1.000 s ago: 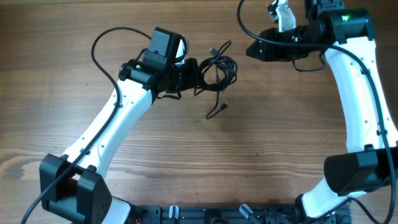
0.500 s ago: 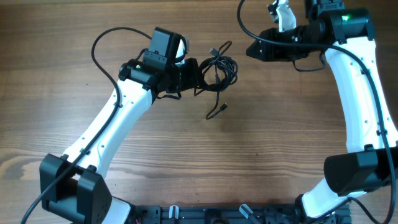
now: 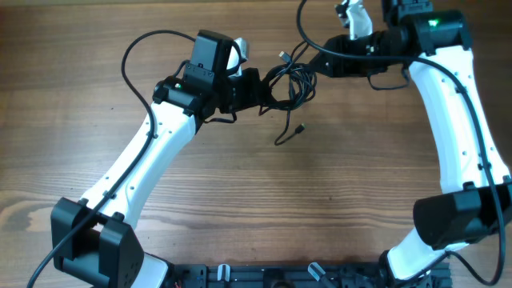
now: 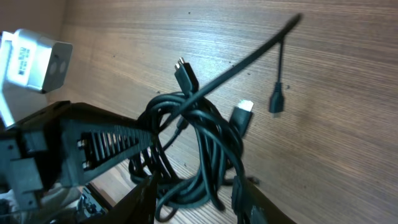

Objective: Untangle cables

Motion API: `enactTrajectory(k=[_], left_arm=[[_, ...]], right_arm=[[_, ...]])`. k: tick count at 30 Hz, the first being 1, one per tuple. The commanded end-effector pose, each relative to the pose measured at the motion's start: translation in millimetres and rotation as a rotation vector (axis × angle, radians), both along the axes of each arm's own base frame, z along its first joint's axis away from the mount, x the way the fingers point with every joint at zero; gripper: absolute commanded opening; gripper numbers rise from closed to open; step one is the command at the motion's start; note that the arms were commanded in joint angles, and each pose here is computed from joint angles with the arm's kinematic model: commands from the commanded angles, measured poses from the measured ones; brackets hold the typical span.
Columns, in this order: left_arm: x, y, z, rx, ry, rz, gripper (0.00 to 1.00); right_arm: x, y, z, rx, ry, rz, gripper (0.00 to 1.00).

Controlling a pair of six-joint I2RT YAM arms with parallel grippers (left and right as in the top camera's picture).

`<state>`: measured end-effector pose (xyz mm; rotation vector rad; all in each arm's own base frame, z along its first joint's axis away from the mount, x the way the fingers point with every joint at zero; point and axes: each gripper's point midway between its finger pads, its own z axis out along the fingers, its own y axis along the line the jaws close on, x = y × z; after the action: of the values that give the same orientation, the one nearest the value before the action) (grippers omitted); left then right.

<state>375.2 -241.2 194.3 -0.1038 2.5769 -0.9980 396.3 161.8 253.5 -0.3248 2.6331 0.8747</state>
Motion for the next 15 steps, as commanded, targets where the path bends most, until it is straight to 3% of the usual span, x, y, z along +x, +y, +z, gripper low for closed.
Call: enactTrajectory(k=[1, 5, 15], left_arm=[[-3.8, -10.2, 13.2, -0.075, 0.003, -0.029, 0.04], [-2.7, -10.8, 14.4, -0.096, 0.029, 0.003, 0.04], [3.5, -11.6, 20.2, -0.112, -0.002, 0.006, 0.04]], right_arm=[[12.5, 3.3, -8.9, 0.005, -0.006, 0.000, 0.39], [21.1, 4.5, -5.1, 0.020, -0.028, -0.025, 0.38], [2.6, -4.1, -21.5, -0.040, 0.071, -0.026, 0.38]])
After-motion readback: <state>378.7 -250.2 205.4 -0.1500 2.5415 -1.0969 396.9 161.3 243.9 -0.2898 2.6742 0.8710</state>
